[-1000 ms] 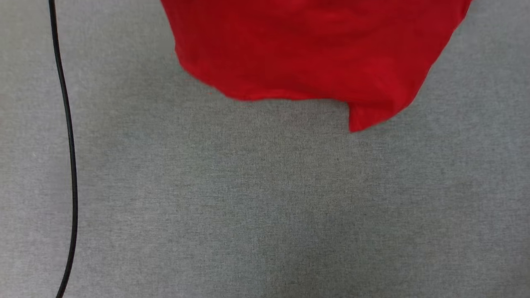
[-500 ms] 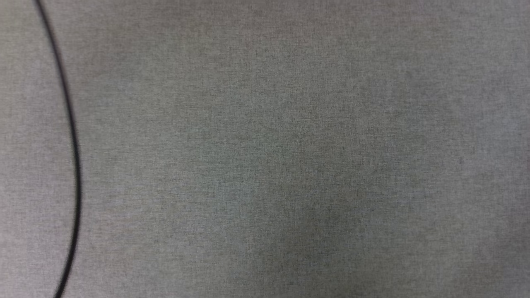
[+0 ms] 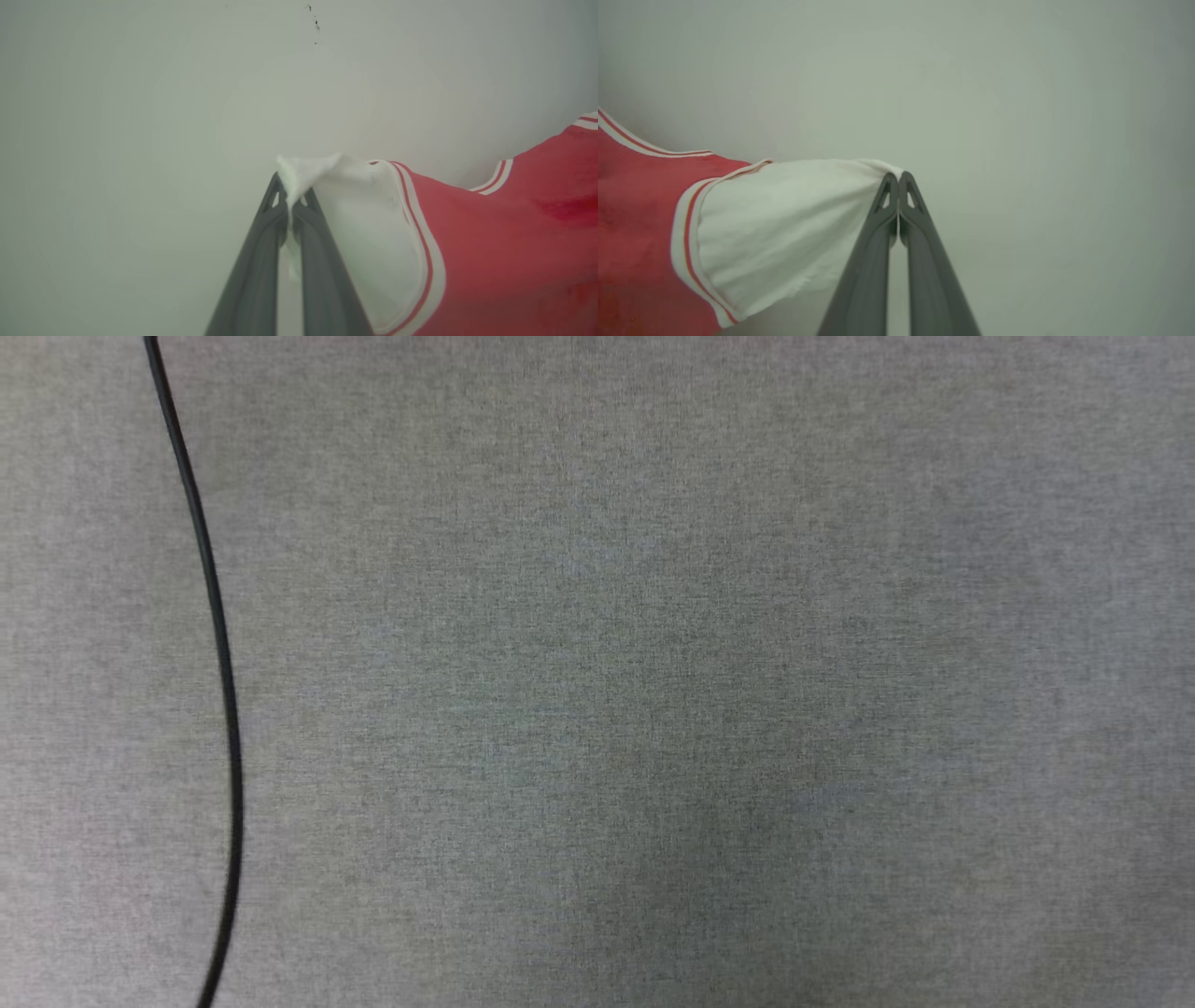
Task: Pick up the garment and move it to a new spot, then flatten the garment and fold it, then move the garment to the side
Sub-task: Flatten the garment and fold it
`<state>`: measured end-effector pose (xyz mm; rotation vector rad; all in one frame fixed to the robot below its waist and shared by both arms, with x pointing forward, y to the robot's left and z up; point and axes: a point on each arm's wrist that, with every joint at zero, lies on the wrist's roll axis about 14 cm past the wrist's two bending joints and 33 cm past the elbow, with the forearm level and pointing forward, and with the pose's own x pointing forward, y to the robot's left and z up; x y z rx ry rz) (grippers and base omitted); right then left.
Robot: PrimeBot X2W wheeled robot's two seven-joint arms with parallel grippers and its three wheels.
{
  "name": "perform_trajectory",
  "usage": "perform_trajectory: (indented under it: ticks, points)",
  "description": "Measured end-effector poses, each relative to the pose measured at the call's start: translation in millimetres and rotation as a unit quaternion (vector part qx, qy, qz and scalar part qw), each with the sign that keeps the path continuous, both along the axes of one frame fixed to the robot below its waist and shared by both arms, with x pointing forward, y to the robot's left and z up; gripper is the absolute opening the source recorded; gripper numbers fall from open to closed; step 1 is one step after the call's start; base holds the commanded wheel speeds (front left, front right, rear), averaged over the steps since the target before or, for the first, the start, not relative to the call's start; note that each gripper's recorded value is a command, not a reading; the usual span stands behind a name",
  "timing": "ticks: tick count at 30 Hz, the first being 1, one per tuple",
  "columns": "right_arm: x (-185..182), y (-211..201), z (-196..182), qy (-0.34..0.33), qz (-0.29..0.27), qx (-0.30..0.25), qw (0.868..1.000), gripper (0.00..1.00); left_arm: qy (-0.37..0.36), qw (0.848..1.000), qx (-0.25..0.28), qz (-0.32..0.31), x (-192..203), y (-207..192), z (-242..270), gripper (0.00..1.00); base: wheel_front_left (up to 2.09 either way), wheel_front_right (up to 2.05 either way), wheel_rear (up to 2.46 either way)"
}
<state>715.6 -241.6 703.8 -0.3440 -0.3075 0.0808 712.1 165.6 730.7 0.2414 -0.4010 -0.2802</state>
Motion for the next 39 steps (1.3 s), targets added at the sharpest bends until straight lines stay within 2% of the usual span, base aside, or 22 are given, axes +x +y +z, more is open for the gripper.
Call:
perform_trajectory:
  ticks: [5,11,18,23,30,33,36,39]
  points:
    - [-13.7,5.5,-38.0,0.033,0.017,0.011,0.999,0.0,0.036,0.999,-0.012,-0.013,-12.1,-3.2,-39.0,0.0,0.0,0.0,0.0]
    - [-44.8,23.0,-72.6,0.069,0.051,0.03,0.996,0.0,0.075,0.997,-0.023,-0.02,-44.0,-0.9,-75.2,0.0,0.0,0.0,0.0]
    - [-97.3,30.5,-106.8,0.111,0.078,0.046,0.99,0.0,0.121,0.991,-0.048,-0.027,-107.4,-6.2,-122.9,0.0,0.0,0.0,0.0]
    - [-140.1,39.5,-127.0,0.137,0.098,0.061,0.984,0.0,0.157,0.985,-0.07,-0.01,-161.3,3.7,-157.4,0.0,0.0,0.0,0.0]
    - [-204.8,38.1,-170.8,0.194,0.101,0.078,0.973,0.0,0.227,0.968,-0.103,0.01,-235.3,10.8,-208.5,0.0,0.0,0.0,0.0]
    - [-231.9,23.9,-192.2,0.222,0.083,0.094,0.967,0.0,0.269,0.956,-0.118,0.02,-267.8,12.7,-236.2,0.0,0.0,0.0,0.0]
    - [-258.5,9.2,-213.3,0.248,0.061,0.113,0.96,0.0,0.298,0.947,-0.112,0.037,-294.3,23.0,-256.2,0.0,0.0,0.0,0.0]
    - [-288.4,0.5,-238.6,0.282,0.049,0.113,0.951,0.0,0.319,0.938,-0.125,0.053,-316.7,29.4,-269.4,0.0,0.0,0.0,0.0]
